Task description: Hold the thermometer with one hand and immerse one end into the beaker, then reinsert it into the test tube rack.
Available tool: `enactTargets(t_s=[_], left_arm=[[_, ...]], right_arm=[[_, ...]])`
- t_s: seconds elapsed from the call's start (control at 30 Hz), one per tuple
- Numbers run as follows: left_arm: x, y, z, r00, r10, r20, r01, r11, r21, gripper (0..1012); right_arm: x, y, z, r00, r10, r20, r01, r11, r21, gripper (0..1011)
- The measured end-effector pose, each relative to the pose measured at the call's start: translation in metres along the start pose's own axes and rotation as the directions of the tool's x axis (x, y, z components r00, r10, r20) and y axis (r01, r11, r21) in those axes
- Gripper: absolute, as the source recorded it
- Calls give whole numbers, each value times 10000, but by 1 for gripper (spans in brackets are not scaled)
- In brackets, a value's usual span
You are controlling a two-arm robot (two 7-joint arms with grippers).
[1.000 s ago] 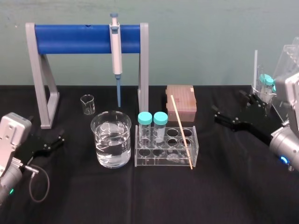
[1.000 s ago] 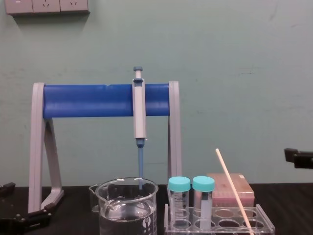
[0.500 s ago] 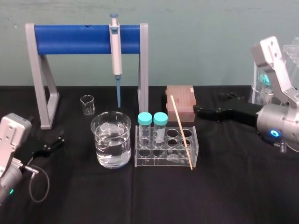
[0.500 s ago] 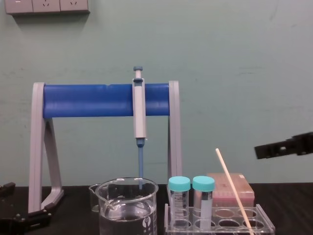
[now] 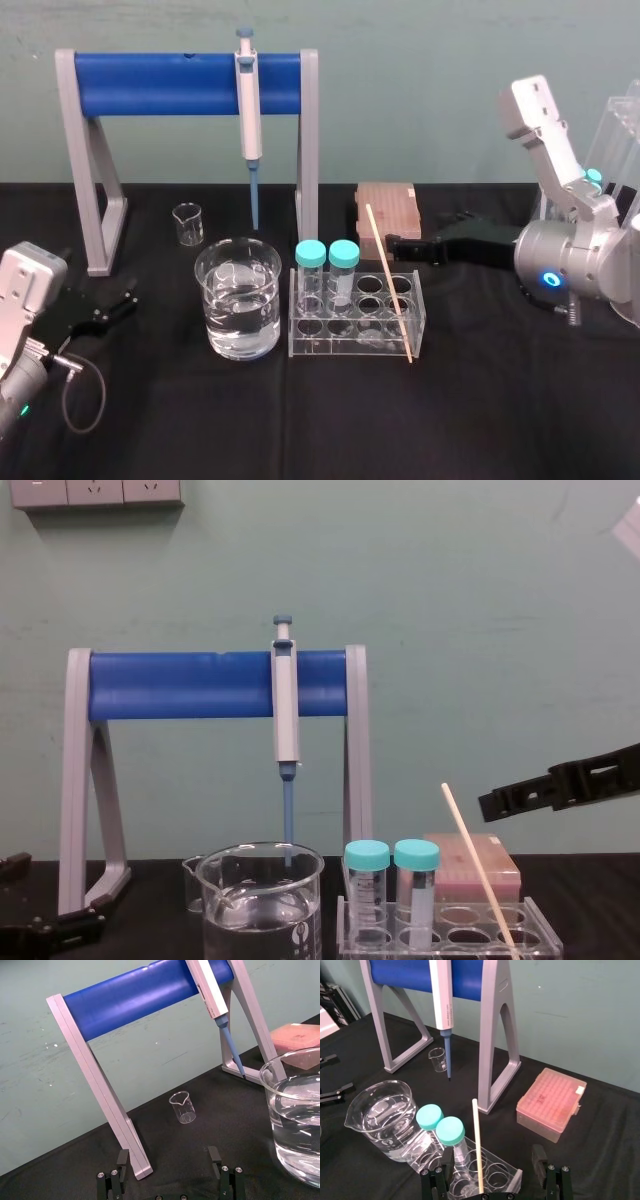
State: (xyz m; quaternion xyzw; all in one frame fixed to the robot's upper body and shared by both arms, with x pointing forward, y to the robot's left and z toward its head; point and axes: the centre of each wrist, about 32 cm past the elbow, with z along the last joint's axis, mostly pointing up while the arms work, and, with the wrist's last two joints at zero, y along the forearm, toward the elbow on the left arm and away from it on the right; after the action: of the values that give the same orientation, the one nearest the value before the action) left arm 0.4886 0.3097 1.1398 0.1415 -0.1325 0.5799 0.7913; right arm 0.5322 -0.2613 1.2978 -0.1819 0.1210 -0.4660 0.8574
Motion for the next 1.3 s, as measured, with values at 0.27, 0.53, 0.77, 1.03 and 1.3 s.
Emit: enactTargets(t_s=[0.27, 0.53, 0.77, 1.03, 1.3], left_arm=[[0, 0, 0, 10000, 0, 0, 0, 10000, 0, 1004], [0, 0, 0, 10000, -1, 0, 1, 10000, 0, 1004], [0, 0, 0, 10000, -1, 0, 1, 10000, 0, 1004], [0, 0, 0, 10000, 0, 1, 0, 10000, 0, 1004], [0, 0, 0, 10000, 0, 0, 0, 10000, 0, 1004]], right_arm=[[-92, 107, -18, 10000, -35, 42, 36, 9999, -103, 1003], [-143, 251, -54, 9995, -315, 88, 316, 9995, -77, 1003], [-179, 351, -84, 9992, -392, 26, 392, 9992, 3, 1003], [-214, 404, -102, 9980, -631, 15, 630, 9975, 319, 1003], [-219, 427, -117, 9976, -687, 20, 686, 9969, 390, 1003]])
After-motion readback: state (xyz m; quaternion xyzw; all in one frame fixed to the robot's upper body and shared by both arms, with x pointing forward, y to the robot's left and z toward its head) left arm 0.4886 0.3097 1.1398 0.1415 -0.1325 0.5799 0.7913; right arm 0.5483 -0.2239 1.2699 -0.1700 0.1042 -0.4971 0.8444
